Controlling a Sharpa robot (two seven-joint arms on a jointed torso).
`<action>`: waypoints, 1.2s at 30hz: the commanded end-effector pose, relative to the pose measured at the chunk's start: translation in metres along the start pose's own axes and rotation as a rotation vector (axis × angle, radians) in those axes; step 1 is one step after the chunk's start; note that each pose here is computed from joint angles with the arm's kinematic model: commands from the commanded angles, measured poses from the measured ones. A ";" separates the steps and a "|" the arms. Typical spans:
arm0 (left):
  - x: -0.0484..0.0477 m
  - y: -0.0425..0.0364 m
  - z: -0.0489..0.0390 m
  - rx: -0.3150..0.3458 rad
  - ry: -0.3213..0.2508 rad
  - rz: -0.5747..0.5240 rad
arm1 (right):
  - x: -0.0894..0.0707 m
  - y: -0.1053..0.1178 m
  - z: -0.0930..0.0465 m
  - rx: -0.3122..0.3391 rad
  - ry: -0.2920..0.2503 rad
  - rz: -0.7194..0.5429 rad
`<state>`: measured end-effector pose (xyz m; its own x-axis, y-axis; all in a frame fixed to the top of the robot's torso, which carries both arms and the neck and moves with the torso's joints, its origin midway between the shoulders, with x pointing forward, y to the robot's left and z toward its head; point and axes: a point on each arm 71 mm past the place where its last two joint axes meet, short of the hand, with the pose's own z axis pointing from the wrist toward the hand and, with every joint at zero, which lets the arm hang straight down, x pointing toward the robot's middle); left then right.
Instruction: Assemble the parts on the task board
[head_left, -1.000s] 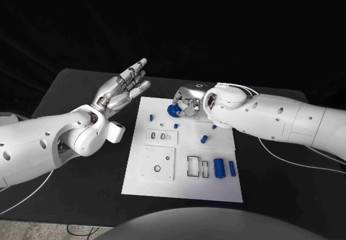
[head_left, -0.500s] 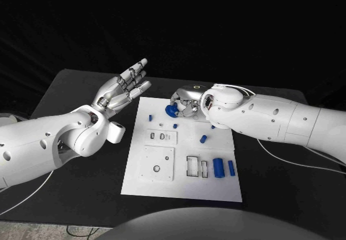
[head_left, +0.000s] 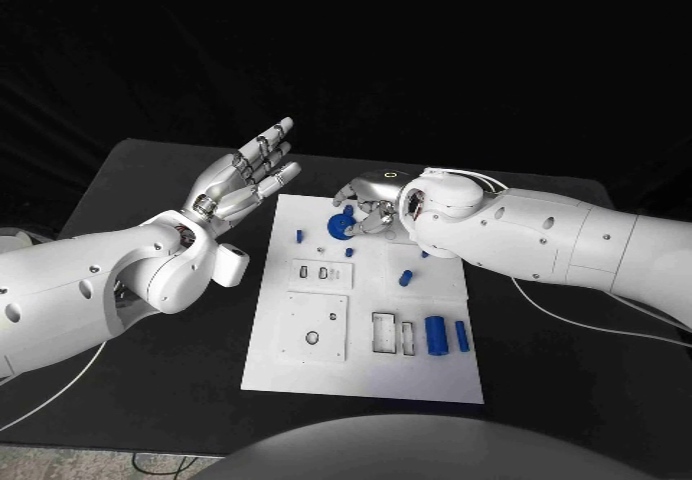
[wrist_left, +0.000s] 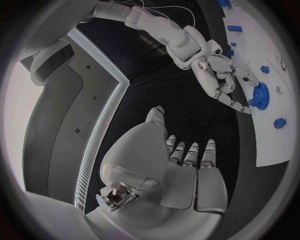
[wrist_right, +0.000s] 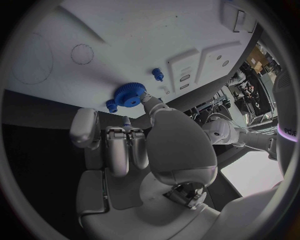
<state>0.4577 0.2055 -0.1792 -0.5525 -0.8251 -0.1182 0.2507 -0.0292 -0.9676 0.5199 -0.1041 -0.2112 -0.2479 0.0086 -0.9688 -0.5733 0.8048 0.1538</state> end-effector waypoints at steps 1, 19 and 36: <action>0.0018 -0.0006 0.0007 0.007 0.015 -0.016 | -0.001 0.001 -0.001 -0.019 -0.024 0.009; -0.0029 -0.0005 -0.0034 -0.002 0.000 -0.012 | -0.048 -0.043 -0.057 0.048 -0.144 0.052; -0.0015 0.0009 -0.0025 -0.005 0.005 -0.015 | -0.028 -0.112 -0.129 0.204 -0.097 -0.002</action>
<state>0.4574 0.2100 -0.1807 -0.5455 -0.8304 -0.1137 0.2390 -0.0240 -0.9707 0.4906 -0.2688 -0.1748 -0.1746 0.0855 -0.9809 -0.3976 0.9053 0.1497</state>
